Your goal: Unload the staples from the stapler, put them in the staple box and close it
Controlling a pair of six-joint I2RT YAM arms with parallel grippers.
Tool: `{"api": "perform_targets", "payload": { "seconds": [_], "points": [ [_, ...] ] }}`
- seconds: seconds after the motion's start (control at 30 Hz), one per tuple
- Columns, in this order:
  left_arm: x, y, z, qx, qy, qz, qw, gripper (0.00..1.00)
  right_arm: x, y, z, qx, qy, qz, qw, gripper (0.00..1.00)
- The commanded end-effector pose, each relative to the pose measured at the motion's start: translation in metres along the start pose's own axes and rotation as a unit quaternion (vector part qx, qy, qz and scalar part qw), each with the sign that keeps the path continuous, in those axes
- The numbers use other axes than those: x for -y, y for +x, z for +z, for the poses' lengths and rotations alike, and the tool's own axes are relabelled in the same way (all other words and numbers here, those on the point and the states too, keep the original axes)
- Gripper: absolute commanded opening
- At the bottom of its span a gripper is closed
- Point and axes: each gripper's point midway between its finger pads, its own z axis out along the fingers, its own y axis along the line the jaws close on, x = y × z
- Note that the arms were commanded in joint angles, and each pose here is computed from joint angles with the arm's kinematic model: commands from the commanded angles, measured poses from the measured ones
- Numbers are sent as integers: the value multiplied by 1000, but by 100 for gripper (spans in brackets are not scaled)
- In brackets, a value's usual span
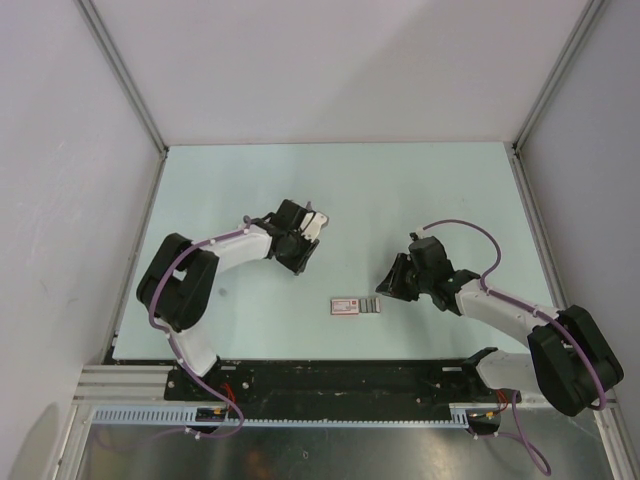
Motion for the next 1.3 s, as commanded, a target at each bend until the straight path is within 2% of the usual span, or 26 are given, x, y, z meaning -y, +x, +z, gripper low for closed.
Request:
{"api": "perform_targets", "payload": {
  "seconds": [0.0, 0.33, 0.7, 1.0, 1.27],
  "points": [
    [-2, 24, -1, -33, -12, -27, 999, 37, -8, -10, -2, 10, -6, -8, 1000, 27],
    [-2, 30, -2, -37, -12, -27, 999, 25, -7, -10, -1, 10, -5, -8, 1000, 27],
    [2, 25, -9, -24, -1, -13, 1000, 25, -7, -10, -2, 8, -5, -8, 1000, 26],
    [38, 21, -14, -12, 62, 29, 998, 17, -7, -11, -3, 9, -5, -7, 1000, 26],
    [61, -8, -33, 34, 114, 67, 991, 16, -10, -16, -6, 18, -13, -5, 1000, 26]
  ]
}}
